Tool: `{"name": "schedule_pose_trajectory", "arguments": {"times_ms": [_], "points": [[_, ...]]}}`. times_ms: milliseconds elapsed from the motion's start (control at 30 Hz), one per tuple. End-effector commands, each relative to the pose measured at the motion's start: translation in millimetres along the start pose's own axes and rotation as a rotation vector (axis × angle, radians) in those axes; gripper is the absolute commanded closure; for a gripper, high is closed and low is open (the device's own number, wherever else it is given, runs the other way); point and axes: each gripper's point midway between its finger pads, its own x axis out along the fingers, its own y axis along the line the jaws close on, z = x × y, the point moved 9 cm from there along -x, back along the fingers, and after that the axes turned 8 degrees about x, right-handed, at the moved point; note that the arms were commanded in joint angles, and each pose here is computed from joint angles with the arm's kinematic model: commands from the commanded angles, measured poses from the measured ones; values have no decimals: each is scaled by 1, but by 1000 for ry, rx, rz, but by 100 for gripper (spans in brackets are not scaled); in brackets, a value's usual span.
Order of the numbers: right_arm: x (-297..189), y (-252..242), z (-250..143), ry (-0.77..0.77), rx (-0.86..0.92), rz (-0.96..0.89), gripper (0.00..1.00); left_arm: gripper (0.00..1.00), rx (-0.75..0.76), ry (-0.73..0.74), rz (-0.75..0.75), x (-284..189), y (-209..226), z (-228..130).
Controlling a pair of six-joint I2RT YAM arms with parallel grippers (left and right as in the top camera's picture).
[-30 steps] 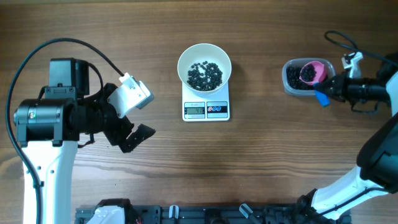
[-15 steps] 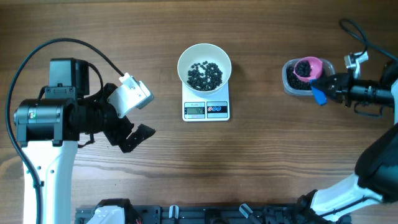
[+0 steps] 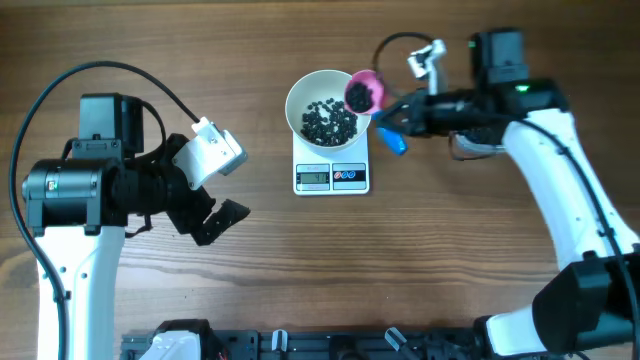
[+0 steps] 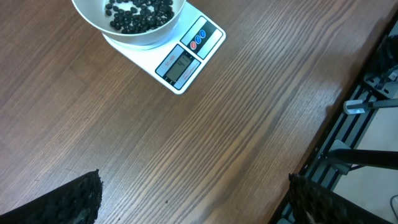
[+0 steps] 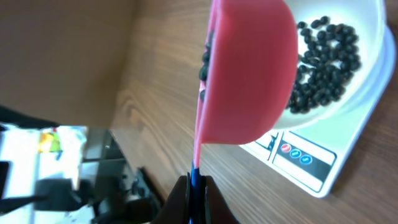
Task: Scoop item into bowl and weigh 150g on scale
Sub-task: 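Carry the filled scoop with the right gripper over the white bowl, then tilt the scoop to pour the beans into the white bowl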
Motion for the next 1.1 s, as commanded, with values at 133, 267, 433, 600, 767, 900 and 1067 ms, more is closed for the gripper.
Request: {"name": "schedule_pose_trajectory", "arguments": {"times_ms": [133, 267, 433, 600, 767, 900, 1067], "points": [[30, 7, 4, -88, -168, -310, 96, 0, 10, -15, -16, 2, 0, 0], [37, 7, 3, -86, -334, -432, 96, 0, 10, -15, -16, 2, 0, 0], [44, 7, 0, -99, -471, -669, 96, 0, 10, -15, -16, 2, 0, 0], [50, 12, -3, -75, -545, -692, 96, 0, 10, -15, -16, 2, 0, 0], [52, 13, 0, -95, -594, -737, 96, 0, 10, -15, -16, 2, 0, 0], [53, 15, -1, -81, -645, -747, 96, 0, 10, -15, -16, 2, 0, 0], [58, 22, -1, -97, -673, -733, 96, 0, 10, -15, -16, 2, 0, 0]]}}
